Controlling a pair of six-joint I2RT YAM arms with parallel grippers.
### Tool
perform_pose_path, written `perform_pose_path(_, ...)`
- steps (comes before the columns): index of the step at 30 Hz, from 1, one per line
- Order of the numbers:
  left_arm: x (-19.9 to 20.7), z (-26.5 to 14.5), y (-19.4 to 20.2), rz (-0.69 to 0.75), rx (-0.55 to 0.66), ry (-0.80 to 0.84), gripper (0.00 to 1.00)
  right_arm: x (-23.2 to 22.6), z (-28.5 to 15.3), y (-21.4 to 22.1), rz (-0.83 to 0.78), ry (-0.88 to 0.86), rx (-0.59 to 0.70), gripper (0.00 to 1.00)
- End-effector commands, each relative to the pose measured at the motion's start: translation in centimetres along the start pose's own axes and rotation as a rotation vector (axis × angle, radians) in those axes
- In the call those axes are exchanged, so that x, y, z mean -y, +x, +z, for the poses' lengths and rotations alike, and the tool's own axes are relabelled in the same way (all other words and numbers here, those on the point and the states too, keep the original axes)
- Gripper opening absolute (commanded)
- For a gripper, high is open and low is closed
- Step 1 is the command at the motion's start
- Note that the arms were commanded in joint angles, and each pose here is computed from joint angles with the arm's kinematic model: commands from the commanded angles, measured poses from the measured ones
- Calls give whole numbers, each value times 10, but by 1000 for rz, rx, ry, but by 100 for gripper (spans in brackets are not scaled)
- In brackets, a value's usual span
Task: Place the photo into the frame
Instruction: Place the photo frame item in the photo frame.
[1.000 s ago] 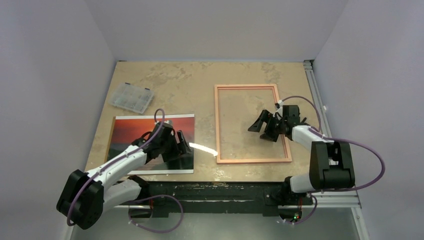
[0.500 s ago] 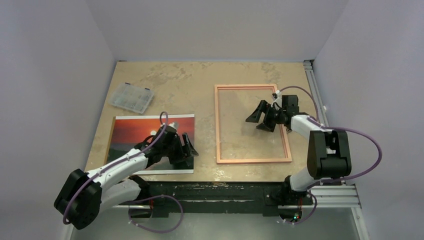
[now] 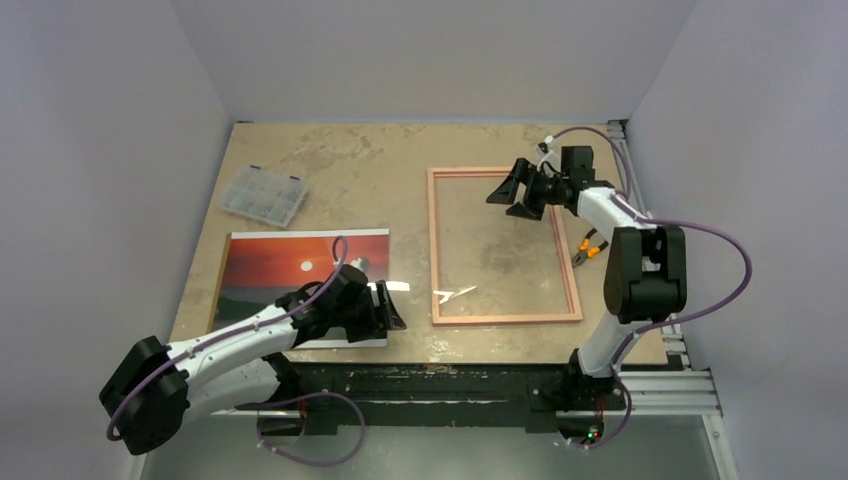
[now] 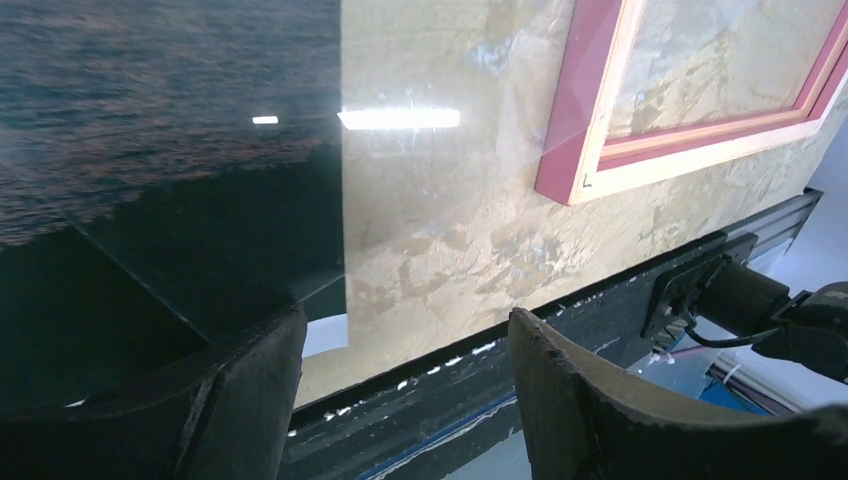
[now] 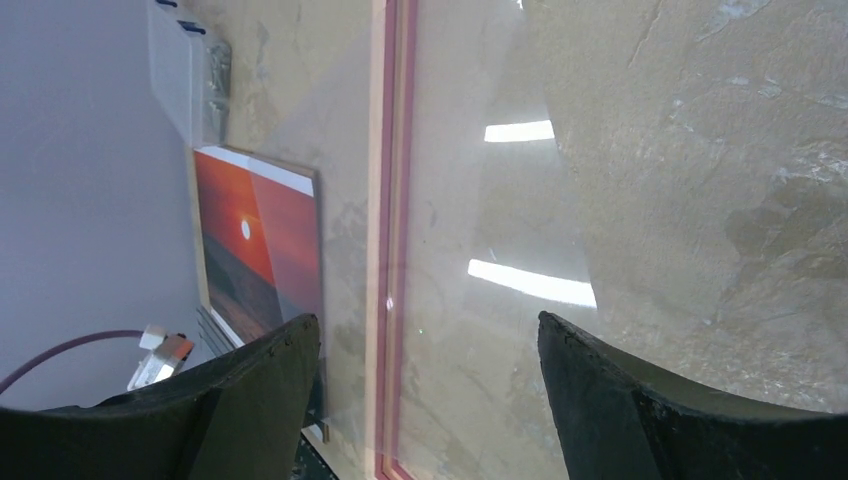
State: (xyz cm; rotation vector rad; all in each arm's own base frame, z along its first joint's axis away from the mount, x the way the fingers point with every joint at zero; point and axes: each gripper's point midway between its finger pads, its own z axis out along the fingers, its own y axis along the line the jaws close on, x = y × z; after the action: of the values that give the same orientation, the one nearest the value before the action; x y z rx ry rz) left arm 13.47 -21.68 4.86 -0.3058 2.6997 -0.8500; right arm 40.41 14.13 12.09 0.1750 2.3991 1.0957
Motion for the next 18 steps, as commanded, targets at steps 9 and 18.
perform_pose_path(9, 28, 10, 0, 18, 5, 48, 72, -17, -40, 38, 17, 31, 13, 80)
perform_pose_path(18, 43, -10, -9, 121, 22, 64, 72, -12, -53, 126, 233, -61, 25, 80)
